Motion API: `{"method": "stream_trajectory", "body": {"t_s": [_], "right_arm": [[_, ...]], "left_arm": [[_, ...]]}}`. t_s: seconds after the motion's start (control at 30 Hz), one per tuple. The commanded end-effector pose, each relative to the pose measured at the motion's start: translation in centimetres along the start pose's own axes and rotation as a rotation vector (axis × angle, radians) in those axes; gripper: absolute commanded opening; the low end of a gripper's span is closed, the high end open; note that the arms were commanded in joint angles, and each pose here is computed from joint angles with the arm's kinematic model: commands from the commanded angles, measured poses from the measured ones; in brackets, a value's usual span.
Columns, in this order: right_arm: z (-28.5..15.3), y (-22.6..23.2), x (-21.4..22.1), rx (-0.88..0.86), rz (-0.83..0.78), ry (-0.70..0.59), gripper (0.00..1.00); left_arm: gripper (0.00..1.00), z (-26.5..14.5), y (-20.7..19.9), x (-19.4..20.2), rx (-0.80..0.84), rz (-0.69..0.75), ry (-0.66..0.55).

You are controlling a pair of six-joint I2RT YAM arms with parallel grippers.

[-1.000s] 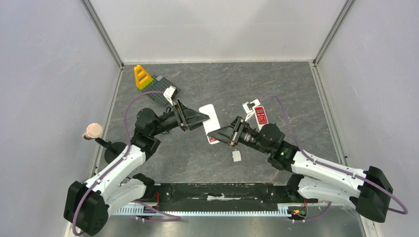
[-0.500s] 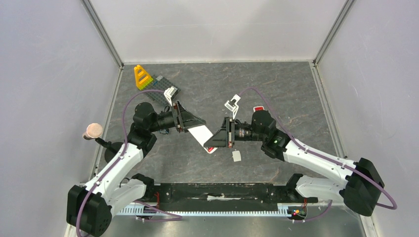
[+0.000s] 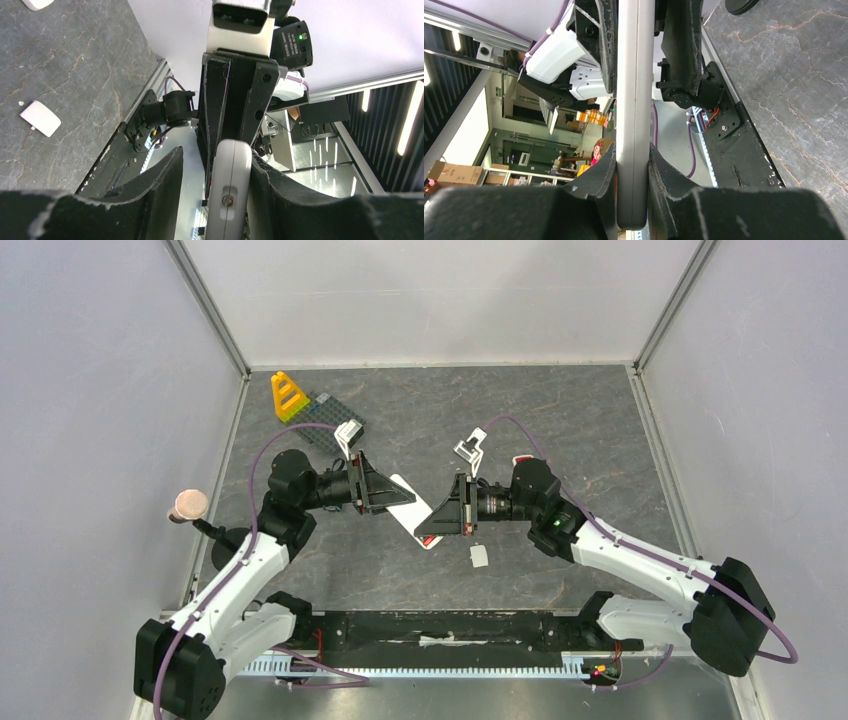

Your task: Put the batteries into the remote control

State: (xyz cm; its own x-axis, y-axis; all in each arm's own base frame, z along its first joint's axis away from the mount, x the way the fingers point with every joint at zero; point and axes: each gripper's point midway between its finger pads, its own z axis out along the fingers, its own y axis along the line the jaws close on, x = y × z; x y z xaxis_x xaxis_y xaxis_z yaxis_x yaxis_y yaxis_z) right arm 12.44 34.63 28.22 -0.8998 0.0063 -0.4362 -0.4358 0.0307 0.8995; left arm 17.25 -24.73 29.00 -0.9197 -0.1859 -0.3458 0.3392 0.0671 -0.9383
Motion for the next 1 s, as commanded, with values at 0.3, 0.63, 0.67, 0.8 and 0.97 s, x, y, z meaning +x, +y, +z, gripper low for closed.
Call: {"method": "stream_trajectory", "body": {"t_s": [0.3,0.63,0.67,0.8,0.97], "right_arm": [[0.0,0.2,-0.2,-0.025,-0.02,0.005,0.19],[-1.8,-0.7,-2.5,0.158,-0.181,-0.12,0.81],[-2.3,-0.7,-2.7,0.187,-0.206,-0.136,0.84],[-4.7,-2.2,-3.6,0.353,-0.303,-0.189,0.88],[-7.9,-4.6,-3.4,0.544,-0.524,-0.102,0.88]], "left_arm": [[0.02,-0.4,-0.6,1.0,0.033,0.071,0.049],[0.02,-0.2,-0.1,-0.8,-0.014,0.068,-0.07],[0.02,-0.2,0.3,-1.1,-0.03,0.056,-0.091],[0.02,-0.2,1.7,-2.0,-0.079,0.019,-0.168],[0.02,-1.4,4.3,-3.3,-0.173,-0.033,-0.283]]}}
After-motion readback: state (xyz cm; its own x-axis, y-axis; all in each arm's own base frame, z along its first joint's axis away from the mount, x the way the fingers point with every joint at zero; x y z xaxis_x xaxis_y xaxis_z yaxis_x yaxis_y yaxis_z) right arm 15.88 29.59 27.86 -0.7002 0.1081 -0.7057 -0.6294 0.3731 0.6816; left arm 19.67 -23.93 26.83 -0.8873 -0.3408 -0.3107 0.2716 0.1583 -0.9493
